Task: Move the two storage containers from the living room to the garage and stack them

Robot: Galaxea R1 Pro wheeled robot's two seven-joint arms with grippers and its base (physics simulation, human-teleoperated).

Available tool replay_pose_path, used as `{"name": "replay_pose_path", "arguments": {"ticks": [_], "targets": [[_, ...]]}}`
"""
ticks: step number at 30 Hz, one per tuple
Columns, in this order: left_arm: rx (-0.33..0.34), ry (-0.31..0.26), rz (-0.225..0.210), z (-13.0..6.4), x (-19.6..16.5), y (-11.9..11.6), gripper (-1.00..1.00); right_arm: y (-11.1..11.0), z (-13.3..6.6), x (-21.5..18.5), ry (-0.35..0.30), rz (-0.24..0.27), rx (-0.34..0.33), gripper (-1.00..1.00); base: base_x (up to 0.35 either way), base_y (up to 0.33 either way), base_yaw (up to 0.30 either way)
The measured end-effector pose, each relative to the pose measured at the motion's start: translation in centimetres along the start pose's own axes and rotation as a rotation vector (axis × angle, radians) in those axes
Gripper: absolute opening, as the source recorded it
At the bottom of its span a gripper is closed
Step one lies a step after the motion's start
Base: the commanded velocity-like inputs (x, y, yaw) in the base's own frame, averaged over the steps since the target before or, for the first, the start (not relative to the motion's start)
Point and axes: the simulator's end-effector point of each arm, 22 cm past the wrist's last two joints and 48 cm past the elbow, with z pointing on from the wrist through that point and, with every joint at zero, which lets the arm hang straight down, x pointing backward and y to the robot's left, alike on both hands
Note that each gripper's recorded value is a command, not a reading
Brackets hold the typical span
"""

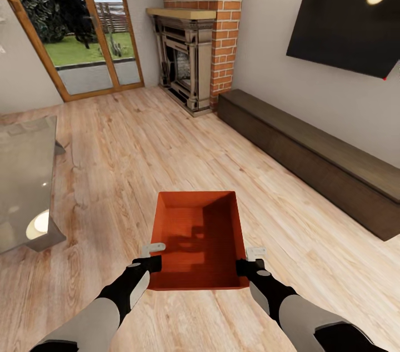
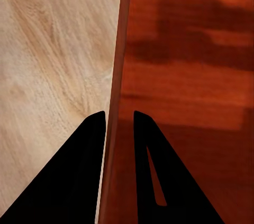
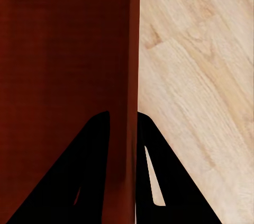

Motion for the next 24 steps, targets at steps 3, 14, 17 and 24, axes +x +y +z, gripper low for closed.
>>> {"name": "replay_pose_path", "arguments": {"ticks": [3,14,17,24], "targets": [[0.0,-0.005,0.0,-0.1,-0.2,0.0,-1.0,0.0,-0.1,-0.3,-0.005,0.0,0.0,-1.0,0.0,0.0,0.0],[0.002,-0.022,-0.001,-0.7,-1.1,-0.2,-1.0,-0.1,-0.6,-1.2,-0.022,-0.001,0.001,-1.0,0.0,0.0,0.0],[0.002,-0.027,-0.001,-0.8,-1.4,-0.2,-1.0,-0.1,-0.7,-1.5,-0.027,-0.001,0.001,-1.0,0.0,0.0,0.0],[0.004,-0.038,-0.001,-1.2,-1.9,-0.2,-1.0,-0.1,-1.0,-2.1,-0.038,-0.001,0.002,-1.0,0.0,0.0,-0.007]]}}
